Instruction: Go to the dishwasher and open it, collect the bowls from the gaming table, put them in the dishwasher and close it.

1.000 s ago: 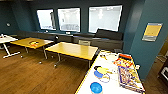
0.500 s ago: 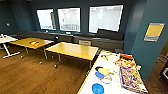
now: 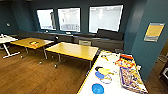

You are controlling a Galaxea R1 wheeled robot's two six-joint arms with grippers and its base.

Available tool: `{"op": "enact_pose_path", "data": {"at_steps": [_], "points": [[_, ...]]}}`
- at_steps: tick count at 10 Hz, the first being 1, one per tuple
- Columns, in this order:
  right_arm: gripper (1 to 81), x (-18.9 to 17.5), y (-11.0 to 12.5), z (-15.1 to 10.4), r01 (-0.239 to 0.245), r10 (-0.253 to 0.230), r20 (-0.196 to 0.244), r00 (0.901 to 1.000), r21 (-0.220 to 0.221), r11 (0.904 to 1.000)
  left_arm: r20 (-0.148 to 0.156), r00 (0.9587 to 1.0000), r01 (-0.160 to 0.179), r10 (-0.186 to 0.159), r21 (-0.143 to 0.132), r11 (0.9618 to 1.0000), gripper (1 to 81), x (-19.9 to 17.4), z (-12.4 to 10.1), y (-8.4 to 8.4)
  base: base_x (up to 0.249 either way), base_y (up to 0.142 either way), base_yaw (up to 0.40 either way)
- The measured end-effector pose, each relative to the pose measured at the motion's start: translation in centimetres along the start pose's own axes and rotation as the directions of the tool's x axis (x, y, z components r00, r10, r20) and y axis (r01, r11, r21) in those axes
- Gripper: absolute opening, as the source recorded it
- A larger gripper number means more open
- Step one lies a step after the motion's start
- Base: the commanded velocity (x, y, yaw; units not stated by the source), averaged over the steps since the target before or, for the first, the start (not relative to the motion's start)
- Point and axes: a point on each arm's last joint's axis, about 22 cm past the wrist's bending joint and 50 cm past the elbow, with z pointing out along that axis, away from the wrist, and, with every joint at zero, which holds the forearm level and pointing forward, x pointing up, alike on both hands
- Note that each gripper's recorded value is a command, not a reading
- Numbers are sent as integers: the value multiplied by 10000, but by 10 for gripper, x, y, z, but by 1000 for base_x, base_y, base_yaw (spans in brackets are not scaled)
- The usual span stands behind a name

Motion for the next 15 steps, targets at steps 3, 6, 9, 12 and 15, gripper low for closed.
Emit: {"op": "enact_pose_path", "data": {"at_steps": [3, 6, 9, 12, 15], "points": [[811, 0, 0, 0, 0, 0, 0, 10000, 0, 10000, 6, 10000, -6, 6, 46, 10000, 811, 0, -1, -4, 0, 0, -346], [811, 0, 0, 0, 0, 0, -11, 10000, 1, 10000, 60, 10000, 4, -4, 45, 10000, 811, -3, -1, -4, 0, 0, -378], [811, -2, -2, 0, -10, 10, 26, 10000, 33, 10000, -21, 10000, -6, 6, 30, 10000, 811, 2, 0, -3, 0, 0, -378], [811, -5, -4, 0, -19, 19, 68, 10000, 45, 10000, -41, 10000, -20, 21, 94, 10000, 811, 3, -1, -7, 0, 0, -187], [811, -3, -3, 0, -10, 10, 26, 10000, 37, 10000, -7, 10000, -8, 8, 83, 10000, 811, 1, -1, -6, 0, 0, 0]]}}
